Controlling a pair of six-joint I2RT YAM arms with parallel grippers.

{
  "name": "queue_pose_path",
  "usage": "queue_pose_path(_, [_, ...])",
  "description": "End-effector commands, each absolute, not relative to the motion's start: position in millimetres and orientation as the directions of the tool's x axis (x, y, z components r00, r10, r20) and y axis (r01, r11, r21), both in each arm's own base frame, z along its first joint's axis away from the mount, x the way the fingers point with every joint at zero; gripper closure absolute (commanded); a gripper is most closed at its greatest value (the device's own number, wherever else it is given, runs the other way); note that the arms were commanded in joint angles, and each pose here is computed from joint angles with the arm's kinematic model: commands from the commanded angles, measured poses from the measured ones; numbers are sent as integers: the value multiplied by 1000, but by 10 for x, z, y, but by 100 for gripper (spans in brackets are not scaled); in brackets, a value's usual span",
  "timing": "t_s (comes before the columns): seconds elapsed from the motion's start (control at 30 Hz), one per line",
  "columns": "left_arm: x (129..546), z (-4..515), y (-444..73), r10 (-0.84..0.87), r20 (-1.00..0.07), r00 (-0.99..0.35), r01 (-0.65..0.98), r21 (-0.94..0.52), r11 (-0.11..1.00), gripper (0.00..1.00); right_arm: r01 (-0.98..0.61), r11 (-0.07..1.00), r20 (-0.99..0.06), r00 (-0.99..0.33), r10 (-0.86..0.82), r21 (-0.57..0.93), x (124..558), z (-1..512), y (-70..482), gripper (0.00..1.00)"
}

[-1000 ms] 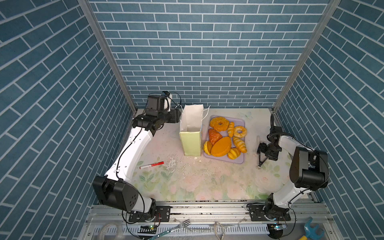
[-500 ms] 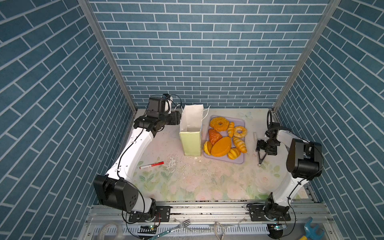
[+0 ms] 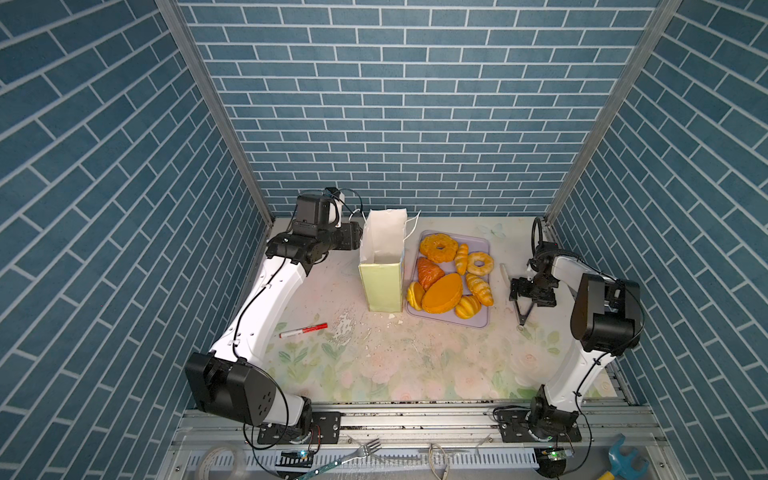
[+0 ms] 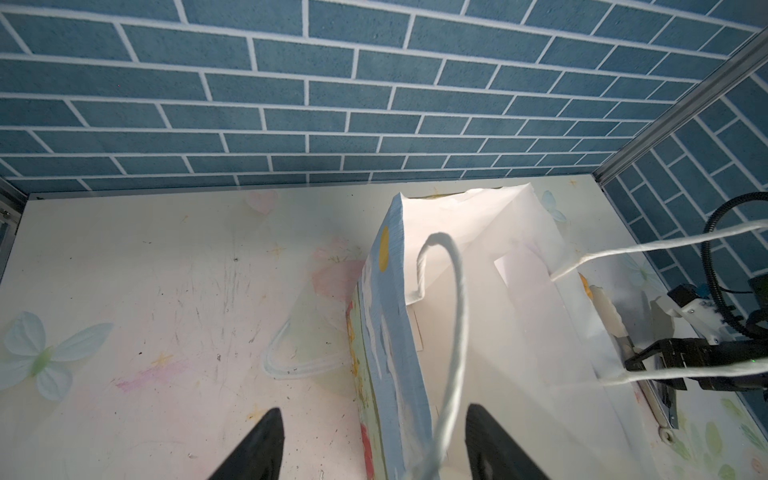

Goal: Place the fake bread into the paper bag

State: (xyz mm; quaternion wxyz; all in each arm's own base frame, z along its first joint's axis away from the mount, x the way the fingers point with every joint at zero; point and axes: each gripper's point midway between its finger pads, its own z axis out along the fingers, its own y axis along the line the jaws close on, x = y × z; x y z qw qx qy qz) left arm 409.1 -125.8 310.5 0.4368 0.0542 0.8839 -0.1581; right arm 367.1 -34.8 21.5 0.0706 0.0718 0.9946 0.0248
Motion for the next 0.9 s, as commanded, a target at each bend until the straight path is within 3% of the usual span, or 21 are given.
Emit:
queue_pose_path(0.0, [4052, 3185, -1237, -41, -795, -605, 237, -230, 944, 29, 153, 987, -145, -977, 159, 50, 3606, 260, -367, 1])
queue_pose_path(0.77, [4099, 3137, -1233, -27, -794, -608, 253, -225, 941, 29, 238, 967, -128, -960, 248, 93, 3289, 352, -239, 1])
queue_pose_path(0.87, [4099, 3126, -1234, -26, -792, -610, 253, -225, 941, 29, 240, 967, -130, -959, 251, 90, 3310, 329, -245, 5])
